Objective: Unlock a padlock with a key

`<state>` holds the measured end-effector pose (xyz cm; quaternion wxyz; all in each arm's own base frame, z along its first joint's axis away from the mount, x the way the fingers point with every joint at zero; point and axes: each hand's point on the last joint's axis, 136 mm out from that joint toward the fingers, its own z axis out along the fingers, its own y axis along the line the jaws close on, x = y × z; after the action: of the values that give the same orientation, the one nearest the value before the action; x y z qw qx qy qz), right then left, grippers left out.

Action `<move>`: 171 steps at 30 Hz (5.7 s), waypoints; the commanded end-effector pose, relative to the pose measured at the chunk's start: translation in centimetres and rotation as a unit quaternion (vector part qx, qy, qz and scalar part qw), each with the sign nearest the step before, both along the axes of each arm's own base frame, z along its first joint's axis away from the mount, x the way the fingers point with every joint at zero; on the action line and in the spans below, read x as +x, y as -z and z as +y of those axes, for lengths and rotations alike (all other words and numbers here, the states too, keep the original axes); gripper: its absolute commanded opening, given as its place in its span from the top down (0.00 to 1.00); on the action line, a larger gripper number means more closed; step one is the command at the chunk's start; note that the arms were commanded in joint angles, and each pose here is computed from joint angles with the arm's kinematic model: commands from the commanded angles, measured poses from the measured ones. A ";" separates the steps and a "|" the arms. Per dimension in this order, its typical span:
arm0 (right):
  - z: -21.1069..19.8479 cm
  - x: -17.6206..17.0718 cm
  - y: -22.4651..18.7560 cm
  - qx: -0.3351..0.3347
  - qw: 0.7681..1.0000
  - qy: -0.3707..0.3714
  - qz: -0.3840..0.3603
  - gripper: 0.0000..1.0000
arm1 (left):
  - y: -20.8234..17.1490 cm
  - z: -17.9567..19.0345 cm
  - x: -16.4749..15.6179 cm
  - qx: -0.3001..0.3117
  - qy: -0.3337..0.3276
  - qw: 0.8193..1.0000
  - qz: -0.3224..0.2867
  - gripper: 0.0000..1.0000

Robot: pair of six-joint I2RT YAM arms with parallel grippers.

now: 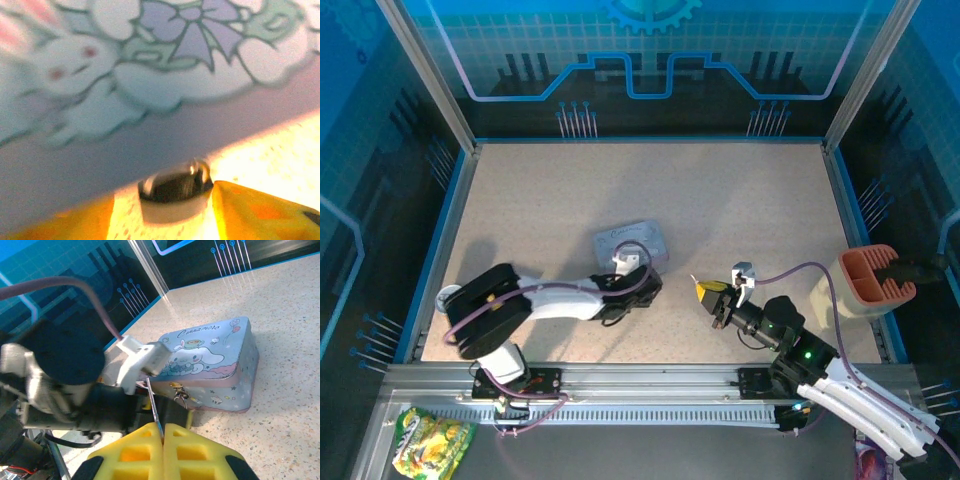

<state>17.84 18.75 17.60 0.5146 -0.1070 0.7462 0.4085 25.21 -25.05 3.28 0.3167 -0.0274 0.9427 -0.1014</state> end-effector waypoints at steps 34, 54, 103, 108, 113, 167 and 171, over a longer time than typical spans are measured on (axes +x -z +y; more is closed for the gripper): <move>0.4 0.2 -1.6 0.028 1.000 -0.005 0.003 1.00 | -0.1 -0.7 2.7 -0.163 0.117 0.976 -0.083 0.44; 0.7 0.3 0.2 0.039 0.998 -0.002 0.045 1.00 | 1.5 -1.6 3.7 -0.233 0.077 0.967 -0.064 0.75; 5.3 4.2 8.6 0.101 0.911 -0.131 0.377 1.00 | -6.0 -5.4 2.6 -0.483 0.091 0.871 -0.022 0.90; 5.3 4.4 9.3 0.106 0.903 -0.135 0.394 1.00 | -6.3 -5.4 2.8 -0.492 0.093 0.865 -0.022 0.90; 5.5 4.5 10.0 0.117 0.894 -0.136 0.409 1.00 | -6.7 -5.3 3.0 -0.503 0.095 0.859 -0.024 0.91; 6.7 6.0 8.9 0.210 0.881 -0.174 0.387 1.00 | -7.1 -5.0 3.6 -0.513 0.074 0.855 -0.006 0.92; 6.8 5.9 9.2 0.208 0.880 -0.174 0.390 1.00 | -7.3 -5.2 3.6 -0.524 0.073 0.849 -0.008 0.92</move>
<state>23.60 24.94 7.11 0.0982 0.0691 0.7646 0.6332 28.57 -29.50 8.34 0.2507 -0.1289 0.7714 -0.5705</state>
